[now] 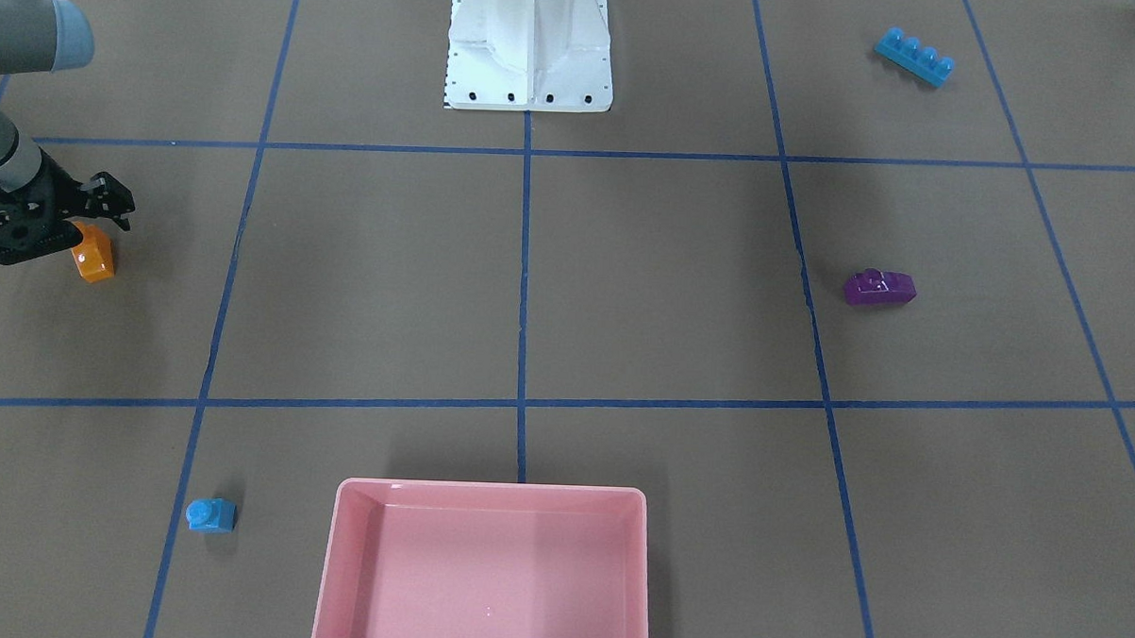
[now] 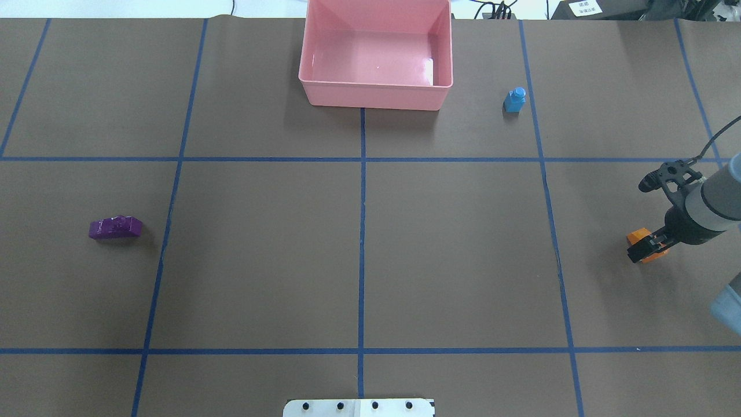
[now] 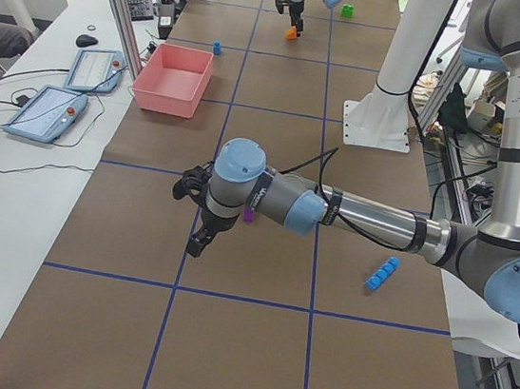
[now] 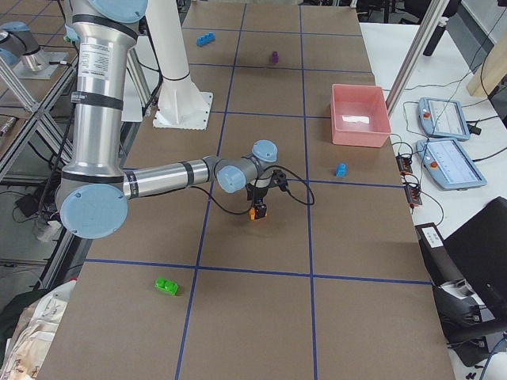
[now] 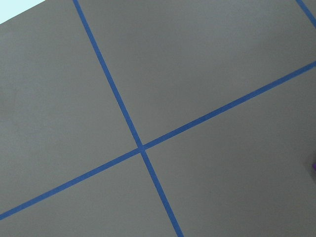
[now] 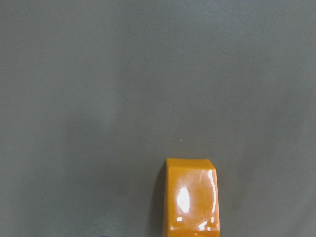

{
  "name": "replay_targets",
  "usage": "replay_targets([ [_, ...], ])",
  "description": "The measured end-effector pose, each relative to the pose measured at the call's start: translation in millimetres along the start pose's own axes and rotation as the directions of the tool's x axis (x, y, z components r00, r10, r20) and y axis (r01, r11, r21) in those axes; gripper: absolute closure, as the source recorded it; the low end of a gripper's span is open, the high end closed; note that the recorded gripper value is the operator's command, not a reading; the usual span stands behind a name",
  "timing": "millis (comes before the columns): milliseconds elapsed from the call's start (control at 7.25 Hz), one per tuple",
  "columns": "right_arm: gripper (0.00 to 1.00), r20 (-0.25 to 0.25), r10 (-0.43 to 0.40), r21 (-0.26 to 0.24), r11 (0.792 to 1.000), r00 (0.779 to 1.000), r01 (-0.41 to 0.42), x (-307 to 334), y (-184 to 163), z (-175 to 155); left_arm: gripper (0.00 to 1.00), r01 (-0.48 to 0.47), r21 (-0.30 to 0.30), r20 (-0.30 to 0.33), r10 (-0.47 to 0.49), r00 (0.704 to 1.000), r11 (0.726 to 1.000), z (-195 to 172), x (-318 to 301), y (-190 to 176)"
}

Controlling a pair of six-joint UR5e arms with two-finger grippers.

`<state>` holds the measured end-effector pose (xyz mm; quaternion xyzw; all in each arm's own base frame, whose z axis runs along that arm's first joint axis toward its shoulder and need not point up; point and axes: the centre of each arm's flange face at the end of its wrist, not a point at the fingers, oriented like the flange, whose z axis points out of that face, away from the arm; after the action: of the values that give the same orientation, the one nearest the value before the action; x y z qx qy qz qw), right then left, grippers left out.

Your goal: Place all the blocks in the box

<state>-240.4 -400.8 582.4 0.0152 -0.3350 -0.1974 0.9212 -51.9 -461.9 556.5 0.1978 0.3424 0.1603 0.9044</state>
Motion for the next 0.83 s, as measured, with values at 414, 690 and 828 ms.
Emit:
replay_targets([
  [414,0.92,-0.017,0.011,-0.009,1.0,1.0,-0.011,7.0,1.5,7.0,0.0,-0.001,0.002,0.0,0.001,1.0,1.0,-0.7,0.3,-0.4],
  [690,1.0,-0.018,0.006,-0.003,1.0,1.0,-0.006,4.7,-2.2,5.7,0.0,-0.001,0.002,-0.001,0.001,1.0,1.0,-0.9,0.5,-0.8],
  [828,1.0,-0.019,0.002,0.006,1.0,1.0,-0.002,2.4,-4.4,2.6,0.0,-0.001,0.002,-0.001,0.001,1.0,1.0,-0.9,0.5,-0.8],
])
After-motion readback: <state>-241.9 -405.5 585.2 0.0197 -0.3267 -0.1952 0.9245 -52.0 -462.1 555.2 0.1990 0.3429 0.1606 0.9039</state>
